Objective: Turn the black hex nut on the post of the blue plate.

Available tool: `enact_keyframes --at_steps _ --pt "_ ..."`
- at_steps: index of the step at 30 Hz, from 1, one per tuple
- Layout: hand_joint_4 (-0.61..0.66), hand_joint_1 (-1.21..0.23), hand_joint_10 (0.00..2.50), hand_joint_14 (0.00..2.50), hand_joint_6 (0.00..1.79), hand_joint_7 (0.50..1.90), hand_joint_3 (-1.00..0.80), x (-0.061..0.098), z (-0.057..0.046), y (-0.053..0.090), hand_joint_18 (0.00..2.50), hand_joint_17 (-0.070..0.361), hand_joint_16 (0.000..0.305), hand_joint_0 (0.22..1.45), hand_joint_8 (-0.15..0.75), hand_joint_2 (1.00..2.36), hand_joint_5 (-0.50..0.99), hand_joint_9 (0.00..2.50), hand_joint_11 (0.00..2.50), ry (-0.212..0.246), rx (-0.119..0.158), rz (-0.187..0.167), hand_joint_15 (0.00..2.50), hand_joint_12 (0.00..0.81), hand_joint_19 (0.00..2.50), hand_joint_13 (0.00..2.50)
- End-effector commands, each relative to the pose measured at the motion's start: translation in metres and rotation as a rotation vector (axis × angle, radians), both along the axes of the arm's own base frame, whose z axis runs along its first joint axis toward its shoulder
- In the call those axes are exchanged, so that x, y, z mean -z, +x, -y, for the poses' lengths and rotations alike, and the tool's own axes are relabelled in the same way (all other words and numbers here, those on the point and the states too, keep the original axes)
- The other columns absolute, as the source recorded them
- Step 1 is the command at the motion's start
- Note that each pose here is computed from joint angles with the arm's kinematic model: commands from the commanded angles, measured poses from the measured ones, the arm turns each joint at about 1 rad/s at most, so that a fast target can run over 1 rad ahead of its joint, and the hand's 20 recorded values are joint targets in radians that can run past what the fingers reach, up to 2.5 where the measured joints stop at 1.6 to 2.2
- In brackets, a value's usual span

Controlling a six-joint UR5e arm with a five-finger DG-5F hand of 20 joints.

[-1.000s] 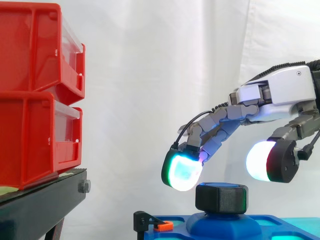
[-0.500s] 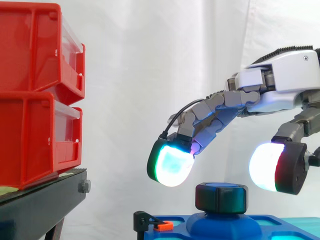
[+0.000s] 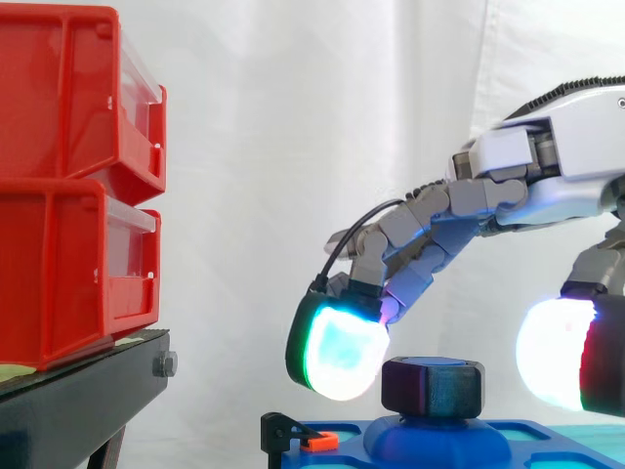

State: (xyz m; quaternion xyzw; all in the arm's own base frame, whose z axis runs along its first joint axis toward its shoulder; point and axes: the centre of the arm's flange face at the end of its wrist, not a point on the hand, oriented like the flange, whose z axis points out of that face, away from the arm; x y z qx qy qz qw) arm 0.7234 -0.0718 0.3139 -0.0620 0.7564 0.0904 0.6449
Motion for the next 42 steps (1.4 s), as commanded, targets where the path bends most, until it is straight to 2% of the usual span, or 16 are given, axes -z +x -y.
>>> enact_keyframes --at_steps 1,10,13,22,28,42 --pt "0.25 -0.56 0.00 0.00 0.50 0.75 -0.50 0.005 0.000 -0.003 0.00 0.108 0.048 0.42 0.275 1.00 -0.16 0.48 0.00 -0.001 0.000 -0.024 0.00 0.361 0.01 0.18" --pt "0.25 -0.54 0.00 0.00 0.50 0.75 -0.50 0.005 0.008 -0.004 0.00 0.106 0.047 0.43 0.271 1.00 -0.16 0.48 0.00 -0.011 0.006 -0.017 0.00 0.359 0.01 0.18" --pt "0.24 -0.53 0.00 0.00 0.50 0.75 -0.50 0.005 0.016 -0.004 0.00 0.106 0.047 0.43 0.273 1.00 -0.16 0.48 0.00 -0.022 0.013 -0.007 0.00 0.358 0.00 0.18" --pt "0.25 -0.53 0.00 0.00 0.50 0.75 -0.50 0.005 0.035 -0.007 0.00 0.105 0.047 0.44 0.272 1.00 -0.16 0.49 0.00 -0.029 0.030 -0.005 0.00 0.357 0.00 0.18" --pt "0.24 -0.53 0.00 0.00 0.50 0.75 -0.50 0.005 0.045 -0.009 0.00 0.104 0.046 0.44 0.272 1.00 -0.16 0.49 0.00 -0.042 0.033 -0.002 0.00 0.356 0.00 0.18" --pt "0.24 -0.53 0.00 0.00 0.50 0.75 -0.50 0.006 0.076 -0.018 0.00 0.103 0.046 0.44 0.271 1.00 -0.16 0.49 0.00 -0.044 0.027 -0.006 0.00 0.353 0.00 0.19"
